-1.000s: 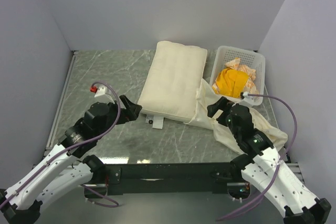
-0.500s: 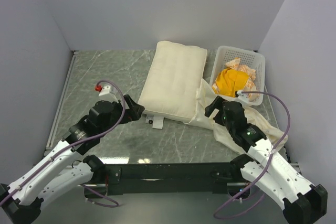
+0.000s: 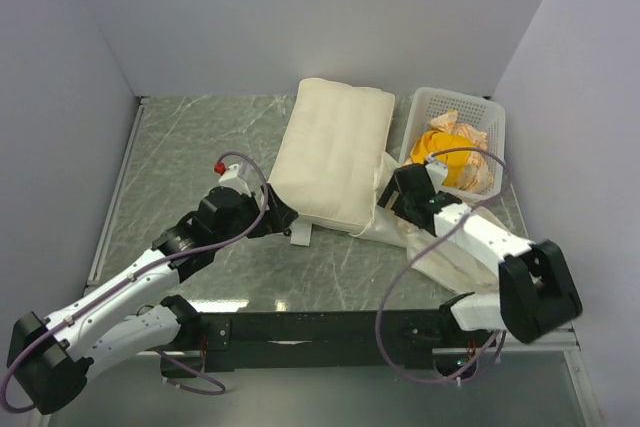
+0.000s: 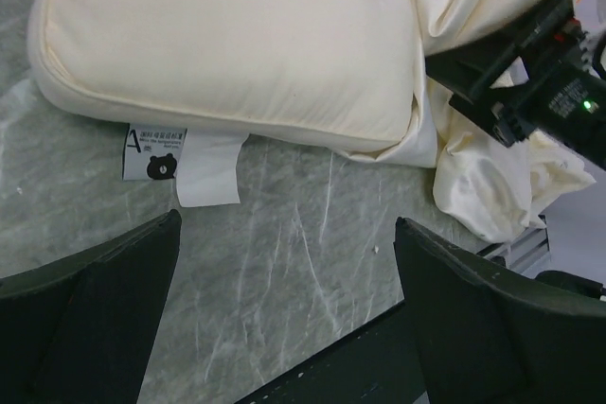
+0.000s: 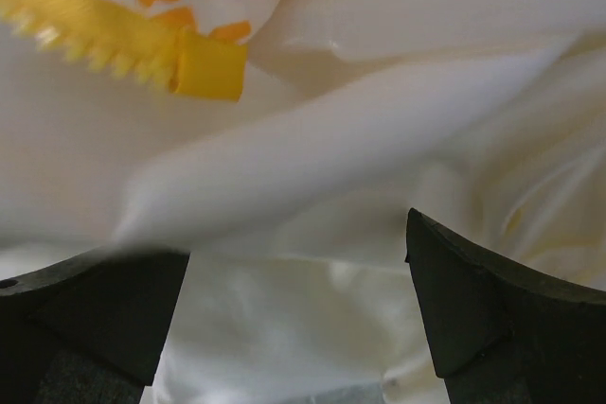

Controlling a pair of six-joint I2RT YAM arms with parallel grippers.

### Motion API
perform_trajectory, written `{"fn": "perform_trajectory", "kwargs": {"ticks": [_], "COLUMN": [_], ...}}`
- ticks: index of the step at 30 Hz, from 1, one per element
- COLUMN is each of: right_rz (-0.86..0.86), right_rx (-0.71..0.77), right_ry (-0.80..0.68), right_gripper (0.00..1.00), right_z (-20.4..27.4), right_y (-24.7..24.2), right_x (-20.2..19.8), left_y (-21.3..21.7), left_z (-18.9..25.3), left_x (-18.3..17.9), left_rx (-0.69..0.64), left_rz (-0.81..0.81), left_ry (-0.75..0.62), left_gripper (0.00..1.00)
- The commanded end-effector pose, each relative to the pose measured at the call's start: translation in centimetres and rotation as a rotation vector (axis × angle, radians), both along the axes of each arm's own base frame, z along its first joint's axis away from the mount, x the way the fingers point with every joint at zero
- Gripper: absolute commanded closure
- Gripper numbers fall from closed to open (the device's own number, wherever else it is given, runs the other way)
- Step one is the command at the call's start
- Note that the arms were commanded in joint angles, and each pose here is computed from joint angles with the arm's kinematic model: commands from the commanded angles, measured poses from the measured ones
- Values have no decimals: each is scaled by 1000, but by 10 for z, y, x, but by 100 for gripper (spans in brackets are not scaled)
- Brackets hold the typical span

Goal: Put the pillow into the pillowcase

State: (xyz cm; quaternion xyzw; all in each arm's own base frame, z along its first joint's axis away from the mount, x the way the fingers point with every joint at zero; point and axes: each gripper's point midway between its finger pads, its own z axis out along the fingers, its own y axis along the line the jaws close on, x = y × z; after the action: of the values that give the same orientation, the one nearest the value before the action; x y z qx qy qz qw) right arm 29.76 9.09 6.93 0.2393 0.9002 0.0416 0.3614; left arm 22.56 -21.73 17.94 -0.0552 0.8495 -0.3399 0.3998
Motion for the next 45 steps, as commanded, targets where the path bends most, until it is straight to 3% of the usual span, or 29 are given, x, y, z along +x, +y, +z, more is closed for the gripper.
{"fn": "perform_trajectory", "kwargs": {"ticks": [1, 4, 6, 9, 10, 13, 27, 37, 45], "right_rz": [-26, -22, -14, -8, -5, -17, 233, 337, 326], "right_rx": [20, 15, 6, 7, 7, -8, 154, 215, 187], "right_ry": [8, 53, 72, 59, 58, 27, -223, -330, -363], "right_gripper": [0, 0, 7, 42, 70, 100, 100, 100, 100], "right_z": [-11, -28, -36, -33, -31, -10, 118, 190, 214], "right_y": [10, 15, 16, 15, 15, 7, 26, 37, 25], "right_x": [33, 41, 41, 41, 39, 33, -36, -65, -74], "left_y": [-14, -13, -11, -7, -6, -7, -60, -145, -212], "left_z": [7, 1, 0, -5, -6, -9, 21, 26, 27], "left_x": [1, 0, 0, 0, 0, 1, -2, 10, 20], "left_rx": [-86, -84, -83, -85, -86, -85, -108, 4, -73], "left_rz": [-23, -13, -1, 22, 31, 31, -188, -344, -453], "left_ry": [-2, 16, 22, 32, 32, 37, -62, -140, -200], "left_gripper": [1, 1, 1, 1, 1, 1, 1, 1, 1]}}
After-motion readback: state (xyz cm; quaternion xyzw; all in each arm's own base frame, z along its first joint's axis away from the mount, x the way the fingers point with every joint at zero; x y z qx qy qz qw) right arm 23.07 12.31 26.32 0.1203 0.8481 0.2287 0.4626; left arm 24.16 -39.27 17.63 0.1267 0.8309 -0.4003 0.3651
